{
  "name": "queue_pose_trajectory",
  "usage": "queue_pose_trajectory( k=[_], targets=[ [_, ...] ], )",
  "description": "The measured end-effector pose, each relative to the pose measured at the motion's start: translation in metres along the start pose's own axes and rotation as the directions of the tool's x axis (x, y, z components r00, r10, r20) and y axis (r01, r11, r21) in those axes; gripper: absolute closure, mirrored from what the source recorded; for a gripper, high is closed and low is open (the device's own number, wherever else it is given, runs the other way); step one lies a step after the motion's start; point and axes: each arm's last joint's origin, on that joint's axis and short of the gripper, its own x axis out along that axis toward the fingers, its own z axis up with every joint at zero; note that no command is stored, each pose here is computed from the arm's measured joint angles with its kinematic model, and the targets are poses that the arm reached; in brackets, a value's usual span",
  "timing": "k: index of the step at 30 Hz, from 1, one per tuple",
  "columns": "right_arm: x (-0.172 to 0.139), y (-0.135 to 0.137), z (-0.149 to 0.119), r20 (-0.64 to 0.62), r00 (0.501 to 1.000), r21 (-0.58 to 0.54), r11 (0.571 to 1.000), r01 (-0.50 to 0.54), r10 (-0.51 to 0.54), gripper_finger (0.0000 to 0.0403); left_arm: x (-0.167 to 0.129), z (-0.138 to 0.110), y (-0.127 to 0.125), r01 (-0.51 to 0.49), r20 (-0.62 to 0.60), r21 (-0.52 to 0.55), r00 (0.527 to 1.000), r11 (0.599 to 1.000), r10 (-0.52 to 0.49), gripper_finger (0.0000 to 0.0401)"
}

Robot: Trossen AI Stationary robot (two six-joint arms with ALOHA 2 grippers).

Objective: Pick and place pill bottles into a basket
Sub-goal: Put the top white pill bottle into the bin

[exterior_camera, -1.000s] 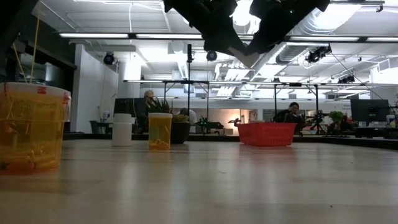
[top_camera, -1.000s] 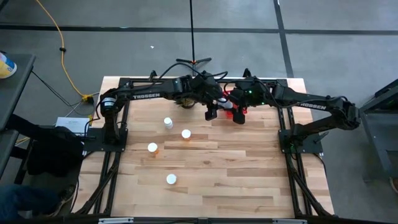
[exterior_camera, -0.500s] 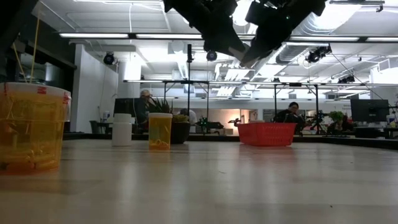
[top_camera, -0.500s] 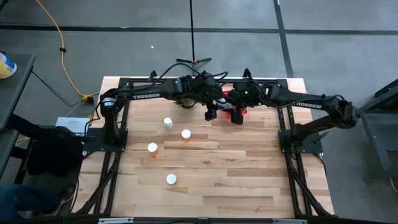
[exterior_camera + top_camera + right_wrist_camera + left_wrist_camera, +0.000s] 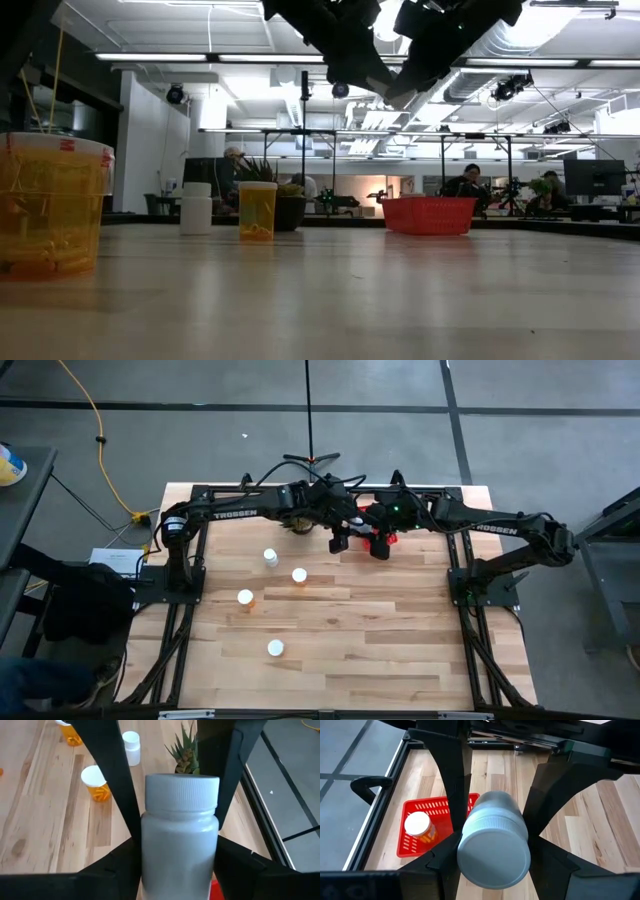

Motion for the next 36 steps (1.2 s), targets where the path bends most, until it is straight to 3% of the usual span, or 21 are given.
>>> queue_pose_trajectory(
  k=[7,14,18,24,30,36],
  targets=[
    [0.0,-0.001,0.001,0.008,1.0,0.012,1.0,0.014,-0.014,0.0248,0.0,0.0,0.0,-0.008,-0.001,0.001,1.0,1.0,0.008,0.0169],
    [0.0,-0.004,0.0,-0.007,0.996,0.085,0.992,0.091,-0.091,0.0249,0.0,0.0,0.002,-0.038,-0.008,-0.013,0.999,0.999,0.038,0.0123],
    [-0.001,-0.012,-0.003,-0.021,0.993,0.141,0.982,0.122,-0.12,0.025,-0.009,-0.003,0.006,-0.042,-0.042,-0.078,0.998,0.996,0.039,0.0096],
    [-0.004,-0.031,-0.013,-0.066,0.985,0.211,0.963,0.169,-0.159,0.025,-0.033,-0.007,0.015,-0.057,-0.112,-0.157,0.993,0.986,0.04,0.0091],
    [0.006,-0.034,-0.055,0.12,0.978,0.348,0.93,0.117,-0.168,0.025,-0.059,0.001,0.016,-0.058,-0.058,-0.176,0.997,0.983,0.048,0.0116],
    [0.011,-0.025,-0.107,0.362,0.891,0.465,0.882,0.081,-0.273,0.0251,-0.074,0.006,0.015,-0.051,-0.015,-0.209,0.999,0.977,0.049,0.0138]
  ],
)
